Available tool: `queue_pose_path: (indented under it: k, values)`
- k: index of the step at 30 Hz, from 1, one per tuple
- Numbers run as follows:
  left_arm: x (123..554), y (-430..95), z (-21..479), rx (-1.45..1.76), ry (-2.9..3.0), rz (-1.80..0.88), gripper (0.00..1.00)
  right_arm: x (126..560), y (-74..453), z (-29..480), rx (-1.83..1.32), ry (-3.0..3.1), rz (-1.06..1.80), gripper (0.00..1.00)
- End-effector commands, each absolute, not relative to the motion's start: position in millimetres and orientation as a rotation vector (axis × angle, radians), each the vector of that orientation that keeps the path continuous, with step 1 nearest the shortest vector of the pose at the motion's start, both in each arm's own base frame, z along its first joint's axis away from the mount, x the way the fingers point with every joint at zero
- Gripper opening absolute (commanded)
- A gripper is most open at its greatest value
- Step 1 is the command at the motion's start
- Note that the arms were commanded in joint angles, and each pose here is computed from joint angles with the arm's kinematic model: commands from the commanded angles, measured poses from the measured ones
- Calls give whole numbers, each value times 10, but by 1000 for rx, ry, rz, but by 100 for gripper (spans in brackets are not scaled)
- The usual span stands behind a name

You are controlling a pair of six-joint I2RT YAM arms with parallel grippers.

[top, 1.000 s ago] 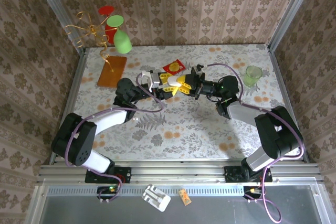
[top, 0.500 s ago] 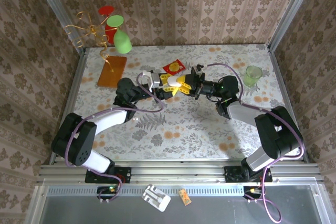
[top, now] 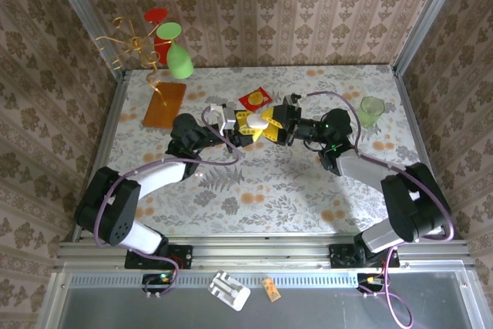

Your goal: Insert wireless bluetooth earbuds into charging case

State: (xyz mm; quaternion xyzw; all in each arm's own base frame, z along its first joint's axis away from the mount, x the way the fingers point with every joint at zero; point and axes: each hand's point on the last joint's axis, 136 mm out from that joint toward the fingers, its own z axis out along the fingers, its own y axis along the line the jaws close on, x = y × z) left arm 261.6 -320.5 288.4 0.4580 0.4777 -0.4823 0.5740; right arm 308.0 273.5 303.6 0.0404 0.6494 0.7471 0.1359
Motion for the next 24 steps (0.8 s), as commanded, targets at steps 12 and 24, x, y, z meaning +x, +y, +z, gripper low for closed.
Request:
queue_pose_path:
  k: [12,24]
  values:
    - [2297,-3171,2933,1104,1194,-1239,24,2638,2503,3120,-600,1903,1250,83]
    - [2117,-3260,2993,1166,1192,-1197,22,2554,2677,3056,-910,1783,1059,85]
